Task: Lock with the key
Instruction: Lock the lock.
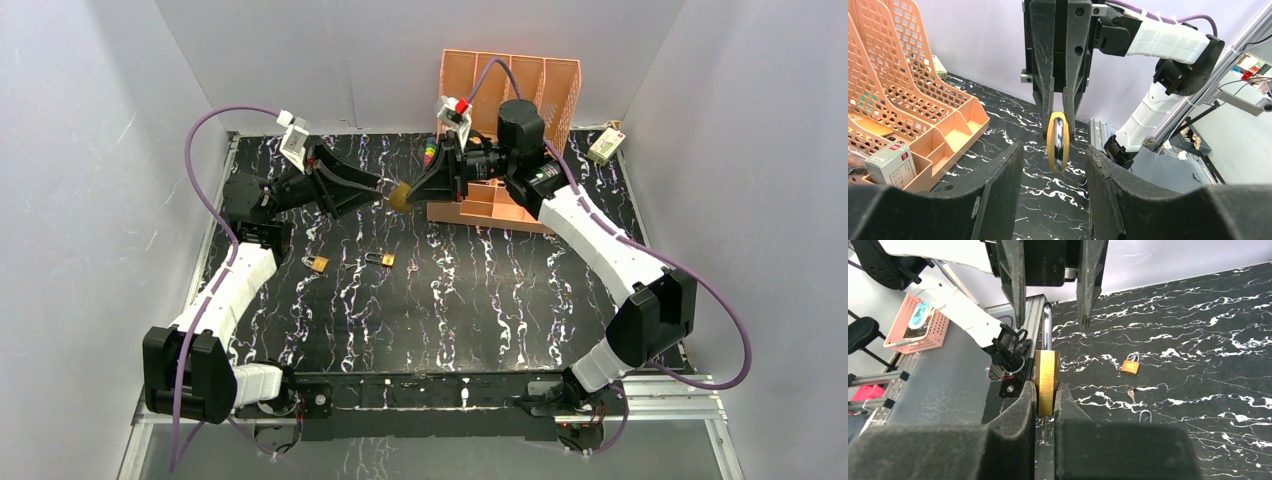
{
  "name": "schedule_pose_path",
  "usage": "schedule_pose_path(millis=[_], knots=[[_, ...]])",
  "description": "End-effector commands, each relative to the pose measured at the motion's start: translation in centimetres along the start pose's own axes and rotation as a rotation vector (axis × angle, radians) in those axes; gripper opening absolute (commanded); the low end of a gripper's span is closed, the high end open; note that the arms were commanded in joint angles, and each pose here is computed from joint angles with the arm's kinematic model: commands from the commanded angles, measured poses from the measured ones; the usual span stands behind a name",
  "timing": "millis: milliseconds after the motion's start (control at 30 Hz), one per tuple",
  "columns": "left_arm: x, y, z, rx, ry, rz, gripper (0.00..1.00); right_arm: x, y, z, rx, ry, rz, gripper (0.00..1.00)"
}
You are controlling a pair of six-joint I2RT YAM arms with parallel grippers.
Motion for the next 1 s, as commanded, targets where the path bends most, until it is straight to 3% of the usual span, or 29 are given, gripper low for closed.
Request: schedule_pose_path(millis=[0, 500, 700, 967], knots=[[1.5, 0.0, -1.8, -0.034, 0.095, -0.024, 0.47, 2.8, -0.2, 0.9, -0.009, -0.09, -0.017, 0.0], [1.0, 0.1, -1.3, -0.025, 0.052, 0.0, 0.47, 1.7, 1.8, 0.3, -0.041, -0.052, 0.08, 0.0], [0.8, 0.0, -1.0, -0.007, 0.039, 0.015, 0.39, 1.6, 1.8, 0.3, -0.042, -0.054, 0.082, 0.0], [0.2, -0.1, -0.4, 0.029, 0.027, 0.042, 0.44, 1.9, 1.7, 0.4, -0.052, -0.05, 0.089, 0.0]])
Point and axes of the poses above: each gripper's point midway between its finger pads, its own y axis out along the fingers, its own z axis along the line the jaws close on, x = y × z, the point moved 4 cm from there along -y, back along the fingers, and after that the axes turned 3 degrees about -y, right-handed, at the moved point
